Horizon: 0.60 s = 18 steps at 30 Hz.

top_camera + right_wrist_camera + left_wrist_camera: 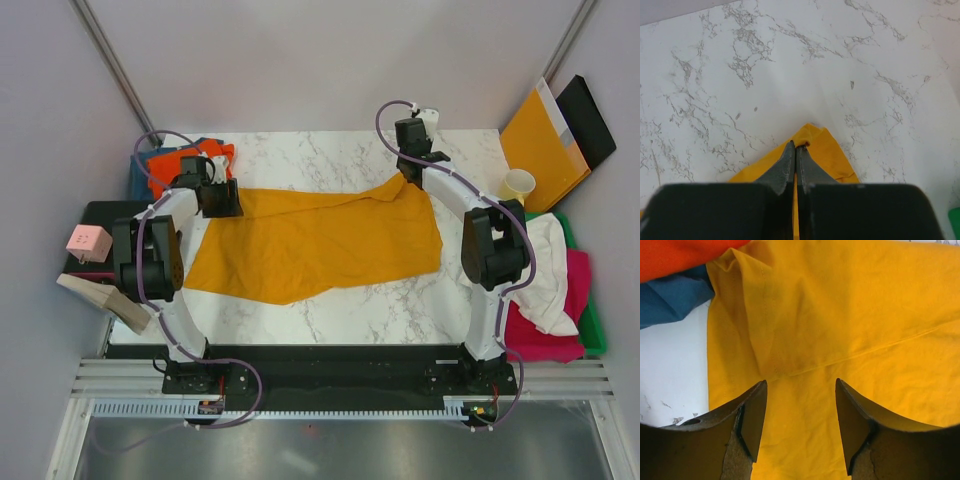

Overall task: Fold and stack the t-shirts
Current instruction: Flatten out the tshirt

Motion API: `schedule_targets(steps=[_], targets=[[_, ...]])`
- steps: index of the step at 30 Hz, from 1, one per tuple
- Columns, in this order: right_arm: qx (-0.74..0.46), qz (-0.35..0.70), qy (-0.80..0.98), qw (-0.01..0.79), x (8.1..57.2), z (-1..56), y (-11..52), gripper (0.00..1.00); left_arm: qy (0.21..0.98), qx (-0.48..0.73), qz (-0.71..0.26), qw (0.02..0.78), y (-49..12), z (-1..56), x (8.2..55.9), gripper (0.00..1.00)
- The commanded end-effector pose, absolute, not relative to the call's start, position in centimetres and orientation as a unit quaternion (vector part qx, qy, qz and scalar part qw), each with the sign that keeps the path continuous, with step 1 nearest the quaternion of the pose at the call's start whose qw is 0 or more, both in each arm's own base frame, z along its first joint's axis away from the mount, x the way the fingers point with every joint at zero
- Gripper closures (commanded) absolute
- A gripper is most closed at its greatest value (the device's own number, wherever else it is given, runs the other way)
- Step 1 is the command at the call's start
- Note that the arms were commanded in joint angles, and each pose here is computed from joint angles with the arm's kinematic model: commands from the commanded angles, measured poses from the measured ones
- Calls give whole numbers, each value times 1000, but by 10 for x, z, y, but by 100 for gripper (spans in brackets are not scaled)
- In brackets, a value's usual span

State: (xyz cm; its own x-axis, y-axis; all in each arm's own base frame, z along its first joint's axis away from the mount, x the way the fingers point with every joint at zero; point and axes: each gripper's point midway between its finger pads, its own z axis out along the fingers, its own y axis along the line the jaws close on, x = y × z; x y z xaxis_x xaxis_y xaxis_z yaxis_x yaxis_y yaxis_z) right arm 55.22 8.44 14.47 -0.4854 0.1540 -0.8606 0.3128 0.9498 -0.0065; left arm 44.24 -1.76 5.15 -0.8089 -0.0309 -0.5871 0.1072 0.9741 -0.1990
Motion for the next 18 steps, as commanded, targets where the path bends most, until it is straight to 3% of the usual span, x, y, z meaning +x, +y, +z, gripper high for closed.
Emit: schedule_targets(steps=[1,18], targets=[[139,-80,845,511,559,160,85,100,935,16,-95,341,-11,67,465,37],[138,-84,849,504,557,151,85,100,945,10,-93,313,-9,40,472,37]])
